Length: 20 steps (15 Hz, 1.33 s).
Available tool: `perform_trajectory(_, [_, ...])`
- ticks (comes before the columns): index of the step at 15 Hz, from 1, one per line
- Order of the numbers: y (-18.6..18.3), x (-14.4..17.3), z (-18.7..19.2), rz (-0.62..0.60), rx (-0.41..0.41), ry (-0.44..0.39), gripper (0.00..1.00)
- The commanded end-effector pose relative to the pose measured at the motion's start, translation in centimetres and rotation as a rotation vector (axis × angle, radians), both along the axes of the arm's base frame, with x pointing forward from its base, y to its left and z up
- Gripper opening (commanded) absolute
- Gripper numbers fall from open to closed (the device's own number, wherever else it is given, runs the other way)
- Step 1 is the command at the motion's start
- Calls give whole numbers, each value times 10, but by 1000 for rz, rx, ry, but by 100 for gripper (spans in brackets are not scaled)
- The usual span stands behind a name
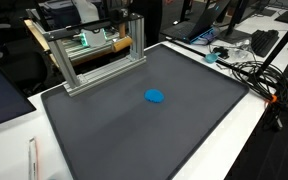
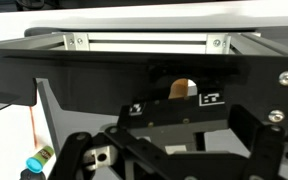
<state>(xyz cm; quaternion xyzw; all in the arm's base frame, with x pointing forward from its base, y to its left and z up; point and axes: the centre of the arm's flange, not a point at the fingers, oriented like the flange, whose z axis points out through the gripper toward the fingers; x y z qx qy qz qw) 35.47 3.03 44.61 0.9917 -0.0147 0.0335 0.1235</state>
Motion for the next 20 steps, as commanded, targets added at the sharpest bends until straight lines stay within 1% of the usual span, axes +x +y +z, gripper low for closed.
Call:
perform_trajectory(1, [-13,6,8,103,19,19,100])
perform_trajectory(7, [-18,7,13,135,13,23,100])
perform_trajectory(12, [-16,6,18,139,0,0,100])
perform_trajectory(15, [-15,3,25,161,-31,-25,100])
perform_trajectory(17, [-13,6,33,197,-64,-44,100])
perform_trajectory(20, [-8,14,46,262,-94,-79,100])
